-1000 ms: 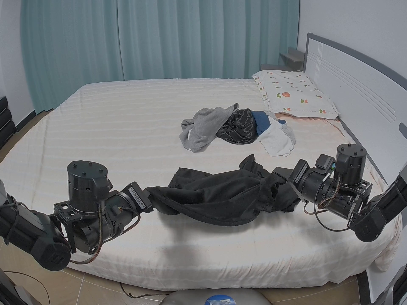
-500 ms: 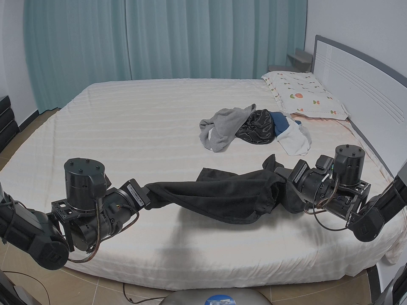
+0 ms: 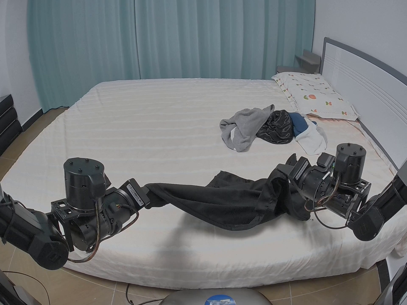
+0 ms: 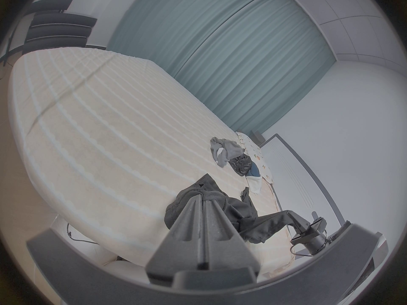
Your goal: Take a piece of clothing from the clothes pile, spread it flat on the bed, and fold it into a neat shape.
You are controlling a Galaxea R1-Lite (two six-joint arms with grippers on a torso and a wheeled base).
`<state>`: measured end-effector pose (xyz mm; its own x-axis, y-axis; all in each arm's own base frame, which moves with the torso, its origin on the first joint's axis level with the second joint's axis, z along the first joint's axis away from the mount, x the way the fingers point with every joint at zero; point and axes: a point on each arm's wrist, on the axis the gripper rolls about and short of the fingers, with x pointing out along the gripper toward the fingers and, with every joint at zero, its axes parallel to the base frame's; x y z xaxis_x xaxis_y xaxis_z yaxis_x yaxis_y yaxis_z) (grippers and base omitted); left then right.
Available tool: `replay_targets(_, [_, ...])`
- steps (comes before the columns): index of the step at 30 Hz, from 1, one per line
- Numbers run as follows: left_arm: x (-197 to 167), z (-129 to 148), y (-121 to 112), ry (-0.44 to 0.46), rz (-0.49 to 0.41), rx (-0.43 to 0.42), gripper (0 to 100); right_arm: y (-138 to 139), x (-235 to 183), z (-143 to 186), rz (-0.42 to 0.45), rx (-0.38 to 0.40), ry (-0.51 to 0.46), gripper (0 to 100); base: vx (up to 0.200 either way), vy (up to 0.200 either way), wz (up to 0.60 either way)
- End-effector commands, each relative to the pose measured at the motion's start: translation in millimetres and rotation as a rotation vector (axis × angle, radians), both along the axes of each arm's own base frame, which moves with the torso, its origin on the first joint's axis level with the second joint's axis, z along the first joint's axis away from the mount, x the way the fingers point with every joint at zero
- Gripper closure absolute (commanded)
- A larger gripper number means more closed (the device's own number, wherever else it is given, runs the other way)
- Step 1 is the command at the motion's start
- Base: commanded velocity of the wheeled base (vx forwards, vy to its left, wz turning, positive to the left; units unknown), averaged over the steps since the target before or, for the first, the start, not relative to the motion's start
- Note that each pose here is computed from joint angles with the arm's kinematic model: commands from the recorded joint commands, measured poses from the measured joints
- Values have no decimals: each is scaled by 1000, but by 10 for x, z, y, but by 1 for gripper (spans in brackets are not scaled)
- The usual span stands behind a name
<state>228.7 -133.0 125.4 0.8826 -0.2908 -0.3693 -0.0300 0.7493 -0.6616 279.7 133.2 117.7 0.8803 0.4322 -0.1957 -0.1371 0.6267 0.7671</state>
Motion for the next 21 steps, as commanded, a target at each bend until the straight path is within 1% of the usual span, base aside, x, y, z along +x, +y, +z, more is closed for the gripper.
replay_targets(1, [4, -7, -2, 2, 0, 1, 100, -2, -2, -5, -1, 4, -9, 100, 0, 200, 0])
replay_targets(5, [11, -12, -2, 3, 2, 2, 100, -2, -1, 14, -5, 11, -28, 100, 0, 200, 0])
replay_targets(12, [7, -11, 0, 3, 2, 2, 100, -3, -4, 23, -5, 12, -31, 100, 0, 200, 0])
replay_targets(21, [-3, -21, 7, 7, 3, 5, 100, -30, 36, -22, -13, 10, -17, 100, 0, 200, 0])
